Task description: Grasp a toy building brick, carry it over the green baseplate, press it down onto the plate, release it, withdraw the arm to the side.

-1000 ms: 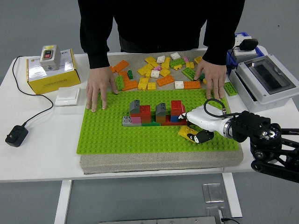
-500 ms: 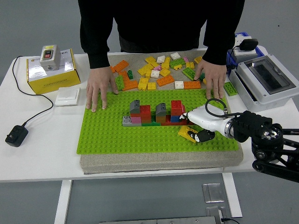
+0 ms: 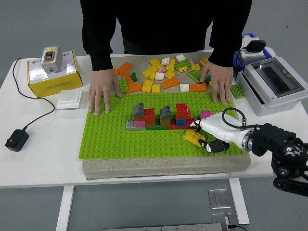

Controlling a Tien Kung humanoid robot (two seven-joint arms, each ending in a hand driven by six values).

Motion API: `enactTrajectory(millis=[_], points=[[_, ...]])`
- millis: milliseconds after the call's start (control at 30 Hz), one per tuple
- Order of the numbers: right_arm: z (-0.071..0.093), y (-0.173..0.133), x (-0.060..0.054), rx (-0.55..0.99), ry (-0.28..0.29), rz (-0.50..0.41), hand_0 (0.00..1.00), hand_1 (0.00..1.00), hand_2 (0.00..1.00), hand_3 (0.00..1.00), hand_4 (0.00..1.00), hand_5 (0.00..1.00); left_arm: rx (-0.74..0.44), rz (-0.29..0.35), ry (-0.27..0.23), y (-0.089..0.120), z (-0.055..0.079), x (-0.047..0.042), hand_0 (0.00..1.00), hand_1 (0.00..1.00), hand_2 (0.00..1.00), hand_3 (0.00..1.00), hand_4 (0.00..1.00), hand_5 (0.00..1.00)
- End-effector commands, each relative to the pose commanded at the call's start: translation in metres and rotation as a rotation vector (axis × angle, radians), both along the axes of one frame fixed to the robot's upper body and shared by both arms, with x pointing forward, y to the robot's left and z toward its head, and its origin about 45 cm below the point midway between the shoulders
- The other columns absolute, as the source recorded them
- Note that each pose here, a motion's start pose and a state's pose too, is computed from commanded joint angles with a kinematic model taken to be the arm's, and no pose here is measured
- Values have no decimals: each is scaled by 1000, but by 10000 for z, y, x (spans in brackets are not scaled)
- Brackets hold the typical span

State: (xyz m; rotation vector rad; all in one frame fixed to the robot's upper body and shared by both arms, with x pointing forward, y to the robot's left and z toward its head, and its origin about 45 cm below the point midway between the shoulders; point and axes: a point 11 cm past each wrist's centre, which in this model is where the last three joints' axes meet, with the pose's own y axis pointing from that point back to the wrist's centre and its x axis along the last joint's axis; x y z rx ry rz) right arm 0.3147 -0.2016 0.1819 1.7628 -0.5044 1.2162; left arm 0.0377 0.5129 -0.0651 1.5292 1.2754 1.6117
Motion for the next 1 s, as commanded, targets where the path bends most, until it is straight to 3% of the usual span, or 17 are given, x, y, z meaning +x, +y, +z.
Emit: enactTrajectory(millis=[233,467,500,667,700,867,900,1000], points=[[43,-39,-189,82,17,-8,240,279,708,799,506,288,3,-3,4,13,8,-1,686,637,585,676,115,565],[80,16,-227,138,38,-8,238,279,703,791,479,282,4,-7,2,18,14,23,686,636,583,674,114,564],[85,27,-223,147,45,-10,235,276,690,779,295,252,5,-8,1,22,17,29,686,635,581,673,114,564],[81,59,-210,184,85,-24,235,276,690,779,295,252,7,-10,0,30,23,44,686,635,581,673,114,564],[80,65,-207,192,95,-27,235,273,686,776,197,267,7,-9,-1,30,23,45,686,635,581,670,115,565],[101,103,-187,218,140,-37,235,273,686,776,197,267,8,-10,-1,34,27,53,686,635,581,670,115,565],[107,111,-180,221,152,-38,238,272,682,776,81,308,8,-10,-1,35,28,57,686,635,580,669,115,564],[104,115,-167,228,180,-48,238,272,682,776,81,308,9,-11,-2,41,32,65,686,635,580,669,115,564]])
